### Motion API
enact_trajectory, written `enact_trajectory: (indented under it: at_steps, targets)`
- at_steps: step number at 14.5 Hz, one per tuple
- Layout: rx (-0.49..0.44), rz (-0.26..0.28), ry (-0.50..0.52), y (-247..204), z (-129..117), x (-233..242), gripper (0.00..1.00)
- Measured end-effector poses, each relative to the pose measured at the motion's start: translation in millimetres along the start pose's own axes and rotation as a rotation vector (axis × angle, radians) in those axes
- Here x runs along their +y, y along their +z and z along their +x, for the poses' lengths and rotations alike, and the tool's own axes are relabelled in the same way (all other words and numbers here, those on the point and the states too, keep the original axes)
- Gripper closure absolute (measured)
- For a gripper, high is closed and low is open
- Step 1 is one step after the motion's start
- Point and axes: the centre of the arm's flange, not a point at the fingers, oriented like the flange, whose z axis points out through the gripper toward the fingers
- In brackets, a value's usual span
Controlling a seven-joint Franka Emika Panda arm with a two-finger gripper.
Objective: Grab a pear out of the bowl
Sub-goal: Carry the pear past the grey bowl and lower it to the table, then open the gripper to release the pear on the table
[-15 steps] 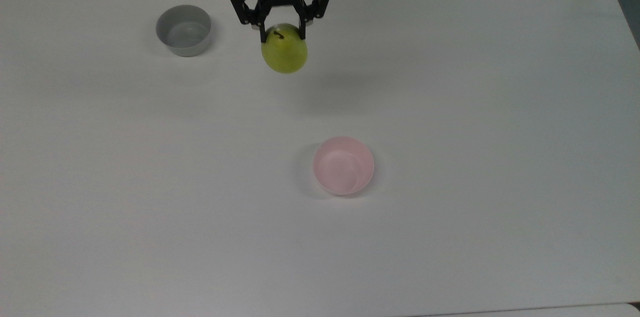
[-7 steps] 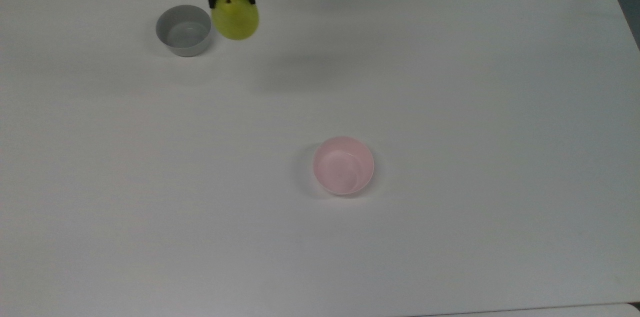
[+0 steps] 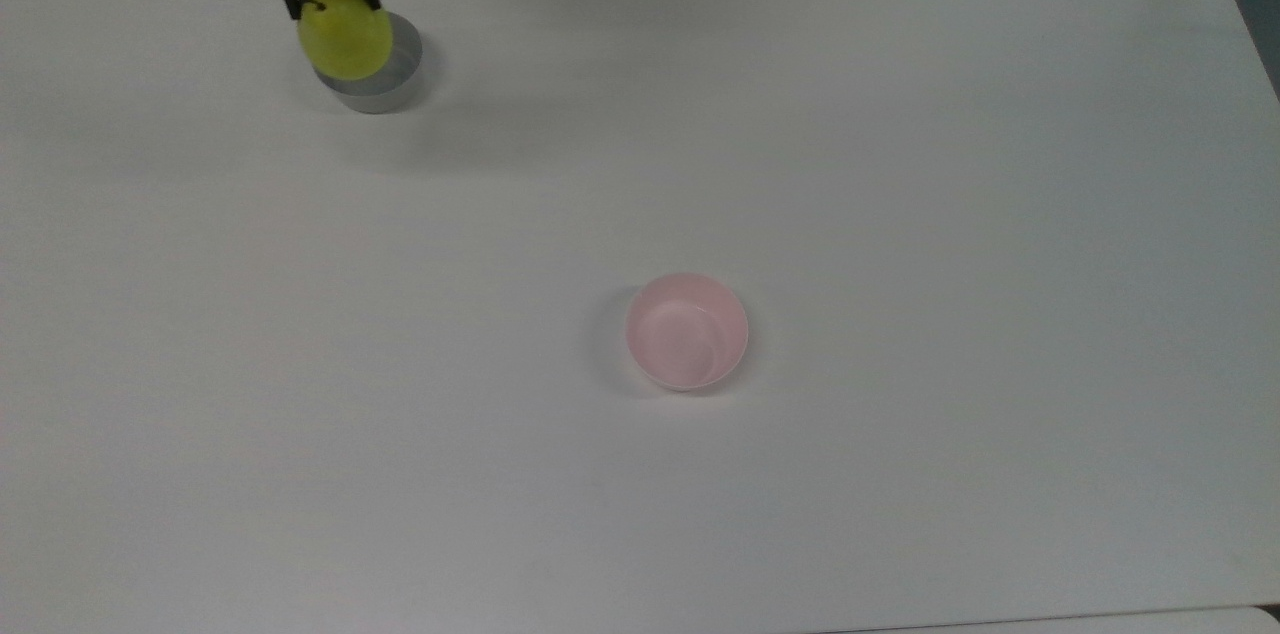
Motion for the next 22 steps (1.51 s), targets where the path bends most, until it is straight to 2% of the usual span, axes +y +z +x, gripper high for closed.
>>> enact_trajectory:
  at_steps: [4,12,18,22]
  targets:
    - [0.069,-0.038,0.039,43,-3,26,0.41]
    - [0.135,-0.099,0.116,125,-16,74,0.41]
    - [0.163,-0.058,0.209,179,-14,98,0.41]
    - [0.180,-0.079,0.225,213,-9,108,0.41]
